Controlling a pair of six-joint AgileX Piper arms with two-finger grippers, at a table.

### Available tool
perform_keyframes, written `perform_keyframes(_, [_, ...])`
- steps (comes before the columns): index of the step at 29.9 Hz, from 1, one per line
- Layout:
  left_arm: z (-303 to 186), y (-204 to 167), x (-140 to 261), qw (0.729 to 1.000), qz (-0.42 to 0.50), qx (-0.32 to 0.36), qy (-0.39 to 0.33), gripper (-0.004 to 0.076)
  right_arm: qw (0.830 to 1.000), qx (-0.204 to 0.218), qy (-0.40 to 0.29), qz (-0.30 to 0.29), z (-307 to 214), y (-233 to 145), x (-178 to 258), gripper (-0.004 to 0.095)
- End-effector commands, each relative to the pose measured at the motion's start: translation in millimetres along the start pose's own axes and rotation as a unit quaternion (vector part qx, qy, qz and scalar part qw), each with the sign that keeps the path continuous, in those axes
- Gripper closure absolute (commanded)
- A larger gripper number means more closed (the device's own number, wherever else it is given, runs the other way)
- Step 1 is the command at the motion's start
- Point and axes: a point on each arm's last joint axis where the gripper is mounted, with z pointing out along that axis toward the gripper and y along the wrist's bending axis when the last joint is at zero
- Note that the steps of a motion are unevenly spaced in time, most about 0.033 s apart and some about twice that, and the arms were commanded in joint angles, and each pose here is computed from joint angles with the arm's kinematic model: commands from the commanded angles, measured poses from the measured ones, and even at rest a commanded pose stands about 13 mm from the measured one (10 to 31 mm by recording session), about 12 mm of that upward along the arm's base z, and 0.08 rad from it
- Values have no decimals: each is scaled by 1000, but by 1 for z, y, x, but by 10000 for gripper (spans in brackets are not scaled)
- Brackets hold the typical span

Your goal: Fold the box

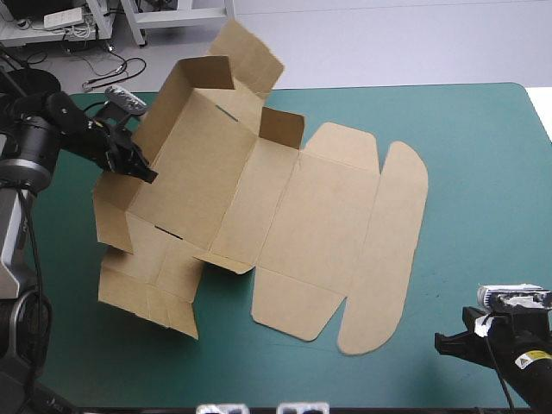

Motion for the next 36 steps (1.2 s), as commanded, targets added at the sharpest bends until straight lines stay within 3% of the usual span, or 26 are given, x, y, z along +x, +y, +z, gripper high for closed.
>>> perform_keyframes(1, [-45,-34,-27,991,124,-50,-17,733,999,1,-33,0,-5,0,-11,923])
perform_keyframes(8, [-56,-83,-73,955,255,-127,-78,733,999,1,-33,0,-5,0,-11,923])
perform_keyframes(14, [-56,-137,-100,918,347,-136,-137,733,999,1,-33,0,-5,0,-11,923])
perform_keyframes(20, [-40,-183,-114,882,424,-153,-140,734,999,2,-35,0,-5,0,-11,923])
perform_keyframes(30, [10,-226,-103,864,419,-234,-152,734,998,4,-53,21,-9,1,-17,923])
perform_keyframes(36, [31,-244,-83,853,385,-302,-180,734,994,5,-103,32,-36,5,-41,923])
